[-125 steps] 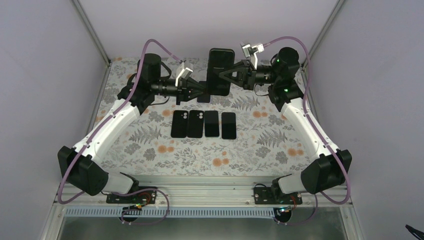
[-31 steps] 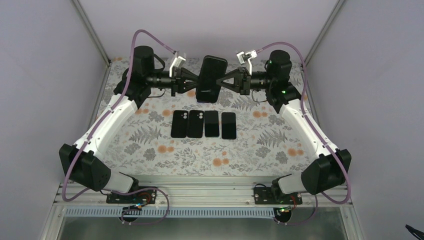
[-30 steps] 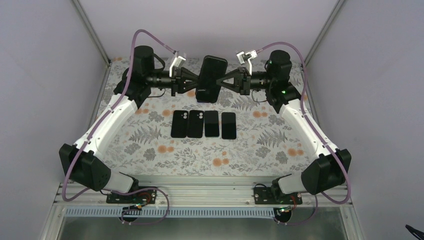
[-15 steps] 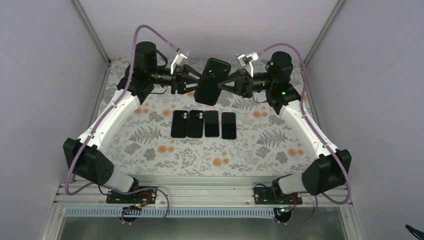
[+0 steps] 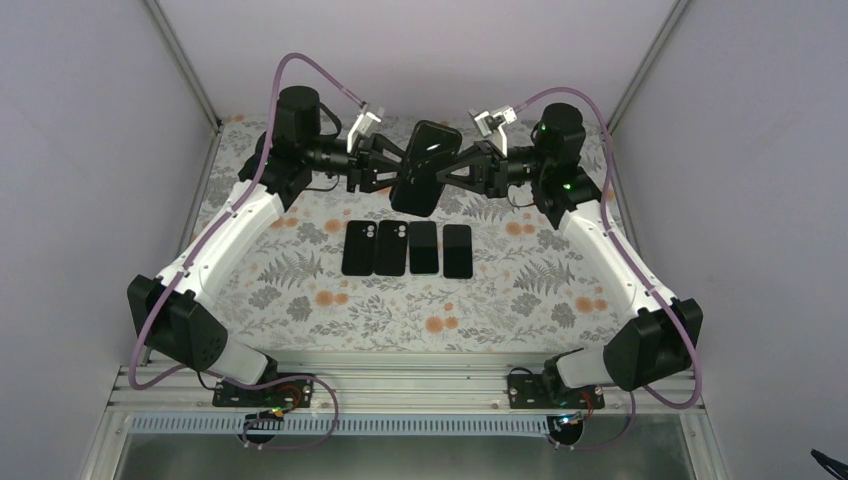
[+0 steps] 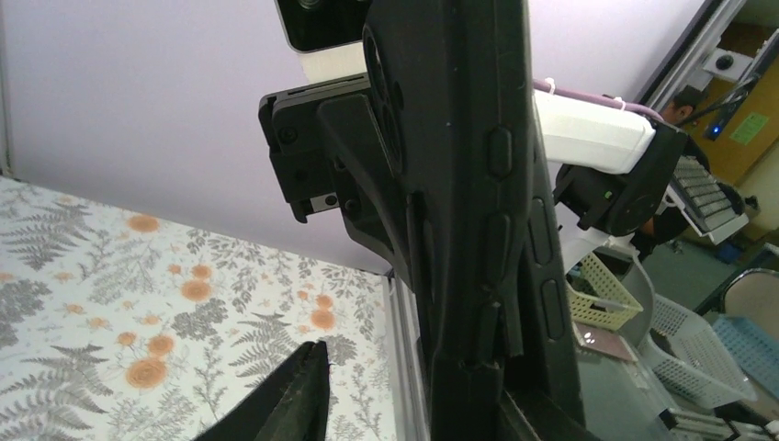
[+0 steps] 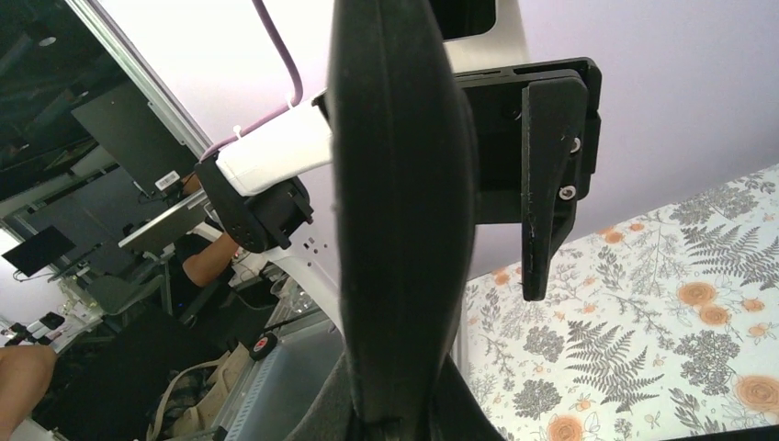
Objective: Take the phone out of the phone case
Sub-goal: Remove the phone case from the phone.
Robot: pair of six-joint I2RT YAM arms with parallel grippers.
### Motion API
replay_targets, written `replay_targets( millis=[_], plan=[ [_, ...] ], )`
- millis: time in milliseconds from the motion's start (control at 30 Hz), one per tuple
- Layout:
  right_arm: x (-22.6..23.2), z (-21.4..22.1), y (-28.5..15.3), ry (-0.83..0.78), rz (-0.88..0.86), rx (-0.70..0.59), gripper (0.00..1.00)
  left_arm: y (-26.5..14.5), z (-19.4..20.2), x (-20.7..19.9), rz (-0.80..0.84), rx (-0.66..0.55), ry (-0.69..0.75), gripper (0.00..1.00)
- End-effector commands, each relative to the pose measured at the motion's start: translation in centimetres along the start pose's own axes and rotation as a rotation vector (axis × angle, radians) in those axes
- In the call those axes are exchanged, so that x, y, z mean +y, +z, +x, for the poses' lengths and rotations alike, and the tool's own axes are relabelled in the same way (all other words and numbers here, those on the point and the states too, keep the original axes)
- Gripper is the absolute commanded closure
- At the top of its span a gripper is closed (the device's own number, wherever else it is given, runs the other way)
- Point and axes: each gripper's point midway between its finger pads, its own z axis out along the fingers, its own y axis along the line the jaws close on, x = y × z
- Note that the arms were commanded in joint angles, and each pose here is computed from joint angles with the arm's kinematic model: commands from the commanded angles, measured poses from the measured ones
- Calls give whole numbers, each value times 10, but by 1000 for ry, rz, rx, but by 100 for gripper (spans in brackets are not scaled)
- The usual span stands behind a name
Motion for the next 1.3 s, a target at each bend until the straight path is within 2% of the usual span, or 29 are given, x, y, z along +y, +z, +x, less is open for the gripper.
replay_targets(
  millis=[0, 133, 200, 233, 400, 467, 600, 700, 800, 967, 1133, 1267],
  plan=[
    [0, 16, 23, 78, -60, 51, 96, 26, 0, -18, 53, 8, 67, 66],
    [-4, 10, 24, 63, -34, 40, 96, 25, 2, -15, 41, 3, 41, 87],
    [-10, 3, 21, 47, 12, 24, 96, 21, 5, -10, 34, -7, 5, 95],
    [-15, 1, 19, 53, 43, 16, 93, 18, 7, -8, 29, -15, -19, 97],
    [-34, -13, 1, 42, 174, -35, 68, -8, 22, 13, -24, -67, -170, 98],
    [-36, -14, -2, 35, 200, -46, 52, -20, 22, 22, -56, -103, -223, 98],
    [-44, -18, -7, -7, 280, -64, 36, -33, 26, 39, -98, -159, -321, 98],
    [-54, -22, -12, -36, 375, -70, 31, -41, 27, 48, -106, -205, -383, 98],
    [-54, -21, -14, -28, 395, -74, 29, -50, 27, 58, -128, -249, -436, 98],
    [-45, -11, -10, 45, 305, -92, 16, -70, 12, 70, -174, -327, -436, 98],
    [-45, 3, -3, 186, 222, -100, 13, -74, -1, 70, -182, -352, -400, 98],
    [-45, 15, 6, 312, 179, -103, 15, -76, -8, 71, -179, -365, -376, 98]
  ],
)
